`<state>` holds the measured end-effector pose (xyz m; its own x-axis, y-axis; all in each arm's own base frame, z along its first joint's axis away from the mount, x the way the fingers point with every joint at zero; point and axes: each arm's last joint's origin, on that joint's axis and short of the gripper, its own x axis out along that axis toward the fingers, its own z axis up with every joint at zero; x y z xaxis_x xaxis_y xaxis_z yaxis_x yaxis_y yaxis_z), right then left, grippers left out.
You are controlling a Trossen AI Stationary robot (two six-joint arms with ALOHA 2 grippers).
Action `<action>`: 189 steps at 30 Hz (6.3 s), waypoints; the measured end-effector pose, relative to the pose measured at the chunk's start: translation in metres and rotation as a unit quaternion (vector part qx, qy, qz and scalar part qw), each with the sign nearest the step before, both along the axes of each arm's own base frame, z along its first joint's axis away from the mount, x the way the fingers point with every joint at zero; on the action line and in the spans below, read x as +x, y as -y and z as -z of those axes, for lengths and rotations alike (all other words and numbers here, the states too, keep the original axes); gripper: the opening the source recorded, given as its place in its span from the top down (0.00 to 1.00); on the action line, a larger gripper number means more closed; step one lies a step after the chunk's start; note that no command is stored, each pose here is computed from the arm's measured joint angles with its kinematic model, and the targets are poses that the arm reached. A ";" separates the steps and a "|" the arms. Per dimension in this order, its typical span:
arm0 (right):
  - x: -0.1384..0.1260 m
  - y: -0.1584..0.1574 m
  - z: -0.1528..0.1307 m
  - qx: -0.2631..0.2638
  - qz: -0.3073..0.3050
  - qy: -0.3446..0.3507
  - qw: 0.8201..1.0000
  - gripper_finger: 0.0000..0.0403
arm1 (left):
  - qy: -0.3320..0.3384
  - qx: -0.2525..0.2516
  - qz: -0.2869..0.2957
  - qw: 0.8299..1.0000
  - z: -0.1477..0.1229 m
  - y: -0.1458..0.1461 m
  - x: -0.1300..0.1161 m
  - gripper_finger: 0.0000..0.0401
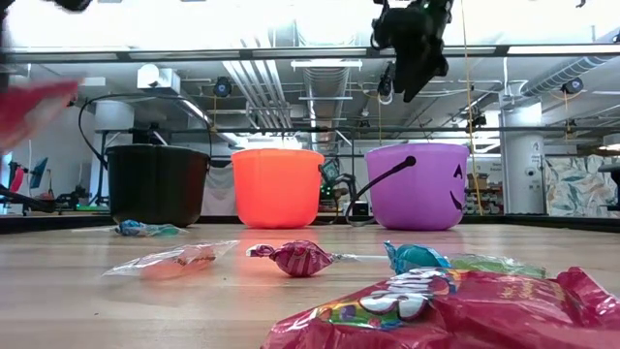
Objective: Sort candy by brand, put in halloween buckets
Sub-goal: Put the red candy into the violet bucket, then put the red candy into the orange bucket
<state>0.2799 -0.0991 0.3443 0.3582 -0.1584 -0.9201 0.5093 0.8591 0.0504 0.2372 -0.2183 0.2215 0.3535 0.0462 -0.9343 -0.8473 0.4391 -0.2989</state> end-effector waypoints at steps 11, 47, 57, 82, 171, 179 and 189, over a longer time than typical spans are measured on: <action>0.015 -0.093 0.007 0.011 -0.310 0.285 0.907 0.50 | 0.347 0.129 0.114 0.922 -0.100 -0.048 0.006 1.00; 0.050 -0.167 -0.017 -0.037 -0.411 0.373 0.831 0.95 | 0.535 0.048 0.286 0.794 -0.096 -0.140 0.065 1.00; 0.033 -0.149 -0.016 -0.027 -0.390 0.312 0.866 0.97 | 0.521 0.029 0.254 0.815 -0.097 -0.146 0.061 0.78; -0.027 0.043 0.035 -0.060 0.207 -0.006 0.976 0.84 | 0.069 0.032 0.135 0.988 -0.126 -0.167 0.012 0.64; 0.148 -0.281 0.205 0.086 -0.216 -0.064 0.971 0.65 | 0.147 0.164 0.417 0.882 -0.042 -0.096 -0.075 0.71; 0.154 -0.278 0.213 0.076 -0.203 -0.073 0.974 0.86 | 0.181 0.170 0.395 0.885 -0.051 -0.105 -0.084 0.71; 0.163 -0.247 0.187 0.057 -0.206 -0.032 0.976 0.97 | 0.186 0.172 0.390 0.885 -0.053 -0.107 -0.086 0.71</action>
<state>0.4434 0.1481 0.1577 0.3105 0.0910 -0.9462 0.1262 0.9826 0.1360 0.1514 -0.1116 0.2744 0.6845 -0.0877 -0.7238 -0.1174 0.9665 -0.2282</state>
